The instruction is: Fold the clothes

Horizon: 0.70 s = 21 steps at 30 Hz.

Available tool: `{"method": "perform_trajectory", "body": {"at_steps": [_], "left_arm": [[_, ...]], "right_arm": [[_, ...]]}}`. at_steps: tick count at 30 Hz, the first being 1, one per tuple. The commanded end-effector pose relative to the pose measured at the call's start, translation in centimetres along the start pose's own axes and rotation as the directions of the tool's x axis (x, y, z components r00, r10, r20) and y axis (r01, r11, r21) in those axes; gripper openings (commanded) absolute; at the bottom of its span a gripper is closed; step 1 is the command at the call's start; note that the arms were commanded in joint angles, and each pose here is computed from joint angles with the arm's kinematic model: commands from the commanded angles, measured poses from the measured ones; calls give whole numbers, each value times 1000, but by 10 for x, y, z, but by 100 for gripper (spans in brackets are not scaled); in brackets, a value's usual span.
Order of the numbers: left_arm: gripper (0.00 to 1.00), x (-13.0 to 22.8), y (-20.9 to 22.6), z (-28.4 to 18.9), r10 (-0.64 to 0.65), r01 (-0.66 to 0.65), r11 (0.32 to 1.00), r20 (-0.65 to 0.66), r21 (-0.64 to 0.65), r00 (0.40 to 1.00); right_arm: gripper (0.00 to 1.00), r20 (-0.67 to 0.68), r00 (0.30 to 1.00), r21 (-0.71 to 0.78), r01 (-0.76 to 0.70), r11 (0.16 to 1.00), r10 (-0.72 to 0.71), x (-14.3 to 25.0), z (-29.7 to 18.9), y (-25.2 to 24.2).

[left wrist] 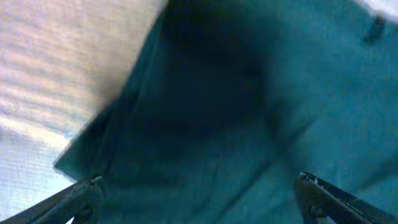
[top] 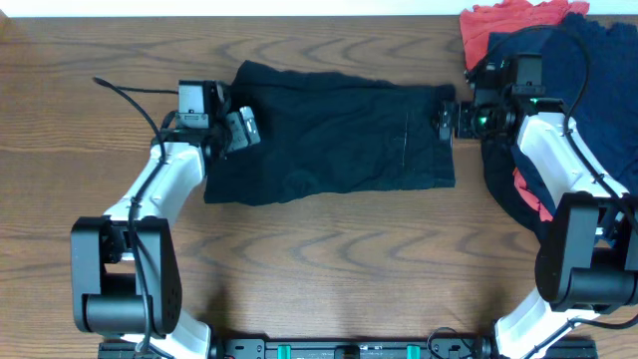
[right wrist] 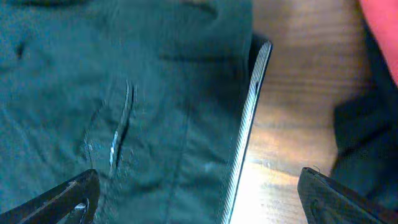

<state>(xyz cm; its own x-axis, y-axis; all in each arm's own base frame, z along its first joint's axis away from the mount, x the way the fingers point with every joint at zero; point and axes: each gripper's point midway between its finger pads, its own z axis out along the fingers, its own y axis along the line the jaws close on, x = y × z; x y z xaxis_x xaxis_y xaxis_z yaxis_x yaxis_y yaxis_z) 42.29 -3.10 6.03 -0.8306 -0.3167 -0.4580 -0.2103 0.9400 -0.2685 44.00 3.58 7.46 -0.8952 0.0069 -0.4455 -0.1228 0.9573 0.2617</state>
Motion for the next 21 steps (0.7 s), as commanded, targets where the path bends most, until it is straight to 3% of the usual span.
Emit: {"method": "perform_trajectory", "body": {"at_steps": [1,8,10,13,16,18,20,21], "left_arm": [[98,-9,2,-11,24,-23,998,-8,59,1000],[98,-12,9,-14,113,-112,988,-2,104,994],[99,-13,7,-14,148,-148,982,5,115,989],[92,-14,6,-14,174,-174,978,14,115,985],[70,-20,3,-14,218,-222,967,46,126,975],[41,-22,-3,-13,246,-253,955,64,154,967],[27,-23,-4,-9,256,-263,951,68,162,964],[25,-23,-3,-6,259,-266,950,67,162,964]], "right_arm": [[99,2,996,24,84,996,-84,-2,-5,-3],[98,-35,997,22,72,997,-71,8,-4,-3],[91,-71,996,19,60,998,-59,19,-3,-3],[76,-123,992,15,35,999,-33,36,0,-3],[74,-133,991,15,12,1000,-10,47,6,-5],[74,-118,993,7,-5,1000,6,48,11,-5],[74,-102,995,-14,-7,1000,6,45,13,-1],[74,-96,995,-22,-6,1000,4,44,13,0]]}}
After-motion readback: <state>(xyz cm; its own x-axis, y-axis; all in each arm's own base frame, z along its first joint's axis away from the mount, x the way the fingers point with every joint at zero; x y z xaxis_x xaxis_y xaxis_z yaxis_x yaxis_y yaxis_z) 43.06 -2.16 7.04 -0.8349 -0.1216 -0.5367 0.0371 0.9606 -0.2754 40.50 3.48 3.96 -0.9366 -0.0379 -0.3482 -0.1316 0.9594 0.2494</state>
